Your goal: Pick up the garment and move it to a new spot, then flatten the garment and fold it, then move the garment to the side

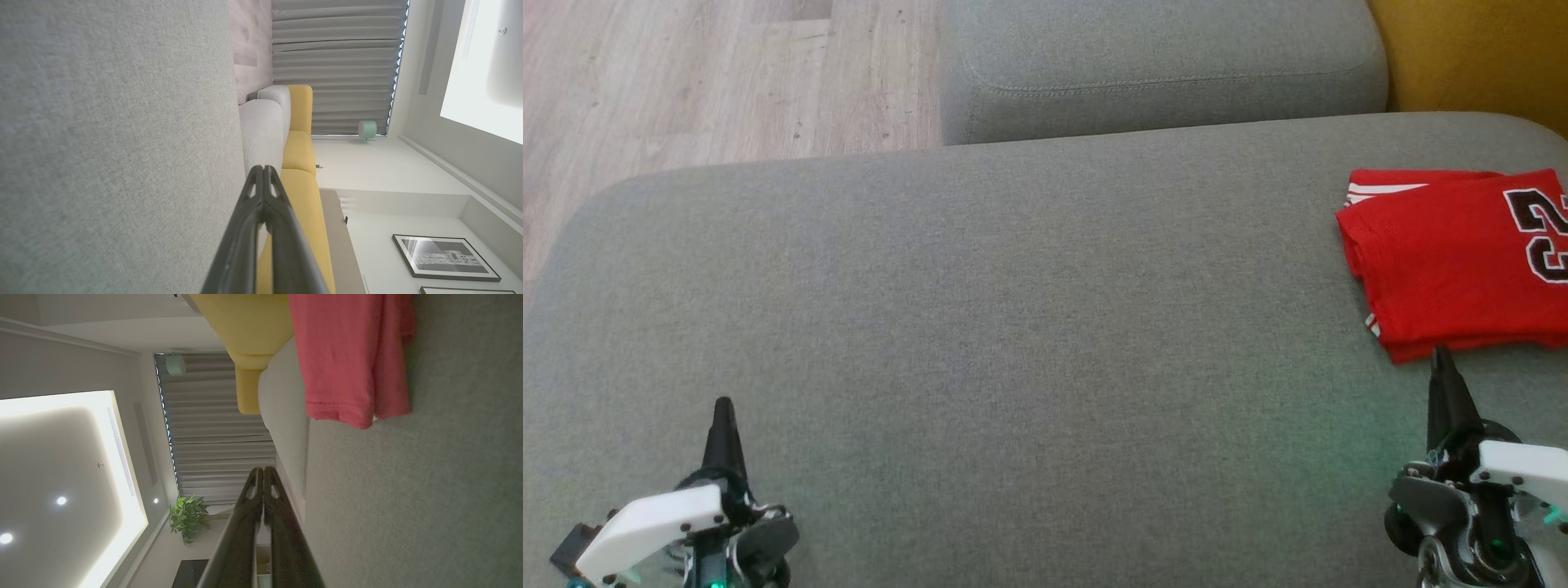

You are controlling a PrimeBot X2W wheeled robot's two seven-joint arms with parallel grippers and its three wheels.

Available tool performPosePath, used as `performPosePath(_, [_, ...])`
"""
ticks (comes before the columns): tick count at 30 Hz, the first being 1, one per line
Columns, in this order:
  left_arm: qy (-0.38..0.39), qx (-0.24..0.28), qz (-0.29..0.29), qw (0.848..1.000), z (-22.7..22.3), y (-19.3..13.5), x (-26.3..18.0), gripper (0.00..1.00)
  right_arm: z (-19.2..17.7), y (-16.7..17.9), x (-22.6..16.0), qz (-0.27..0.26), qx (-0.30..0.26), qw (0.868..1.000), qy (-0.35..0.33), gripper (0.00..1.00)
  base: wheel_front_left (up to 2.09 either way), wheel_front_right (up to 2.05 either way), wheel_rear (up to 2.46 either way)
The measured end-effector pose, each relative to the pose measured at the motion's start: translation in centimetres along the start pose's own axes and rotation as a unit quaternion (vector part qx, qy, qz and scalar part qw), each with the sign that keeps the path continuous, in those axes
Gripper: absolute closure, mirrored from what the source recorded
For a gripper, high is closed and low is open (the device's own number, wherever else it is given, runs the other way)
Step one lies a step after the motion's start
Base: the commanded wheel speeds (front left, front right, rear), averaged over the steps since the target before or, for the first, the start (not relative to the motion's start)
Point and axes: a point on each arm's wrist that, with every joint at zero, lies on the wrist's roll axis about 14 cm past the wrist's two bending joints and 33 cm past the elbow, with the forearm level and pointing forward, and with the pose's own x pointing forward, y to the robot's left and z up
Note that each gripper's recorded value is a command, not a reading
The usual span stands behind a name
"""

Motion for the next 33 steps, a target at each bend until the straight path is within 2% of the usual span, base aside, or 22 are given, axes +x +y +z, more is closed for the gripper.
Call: performPosePath(33, [0.000, -0.001, 0.000, 1.000, 0.01, 0.00, 0.00, 1.00, 0.14, 0.02, -0.02, 0.000, 0.001, 1.000, 0.000, 1.00, 0.00, 0.00, 0.00])
